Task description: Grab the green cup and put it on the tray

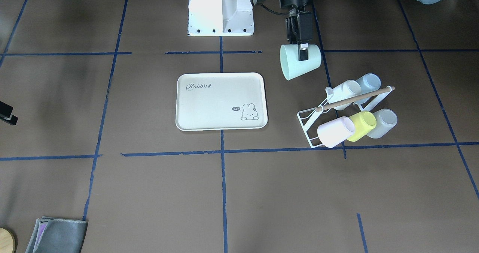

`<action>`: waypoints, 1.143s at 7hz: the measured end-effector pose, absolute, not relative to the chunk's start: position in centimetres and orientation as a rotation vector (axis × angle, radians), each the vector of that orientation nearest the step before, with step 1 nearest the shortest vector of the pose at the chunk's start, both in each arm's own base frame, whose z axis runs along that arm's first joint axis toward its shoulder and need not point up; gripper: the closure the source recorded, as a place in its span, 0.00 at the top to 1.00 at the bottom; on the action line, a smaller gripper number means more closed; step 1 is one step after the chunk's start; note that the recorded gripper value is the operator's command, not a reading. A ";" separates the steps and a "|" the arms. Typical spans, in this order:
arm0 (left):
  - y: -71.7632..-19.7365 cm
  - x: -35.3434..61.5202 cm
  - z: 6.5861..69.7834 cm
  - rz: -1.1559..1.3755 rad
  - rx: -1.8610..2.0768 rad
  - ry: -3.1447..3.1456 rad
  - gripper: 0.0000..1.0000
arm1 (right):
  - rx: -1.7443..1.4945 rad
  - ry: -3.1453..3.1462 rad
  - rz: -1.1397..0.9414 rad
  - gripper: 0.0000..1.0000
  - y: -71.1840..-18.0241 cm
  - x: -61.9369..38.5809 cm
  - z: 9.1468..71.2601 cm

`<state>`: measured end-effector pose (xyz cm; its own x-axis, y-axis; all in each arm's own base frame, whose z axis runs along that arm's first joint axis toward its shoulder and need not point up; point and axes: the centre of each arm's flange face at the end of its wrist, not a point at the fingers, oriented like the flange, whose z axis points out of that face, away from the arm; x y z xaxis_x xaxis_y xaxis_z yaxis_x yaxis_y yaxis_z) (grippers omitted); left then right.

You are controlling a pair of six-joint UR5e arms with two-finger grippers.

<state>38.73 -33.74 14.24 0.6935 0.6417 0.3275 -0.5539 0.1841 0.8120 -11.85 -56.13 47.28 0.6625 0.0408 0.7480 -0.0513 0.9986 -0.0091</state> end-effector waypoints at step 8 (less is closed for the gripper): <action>-36.7 50.9 20.9 0.191 1.270 0.927 0.21 | 0.035 -0.830 0.043 1.00 -56.8 -8.6 49.2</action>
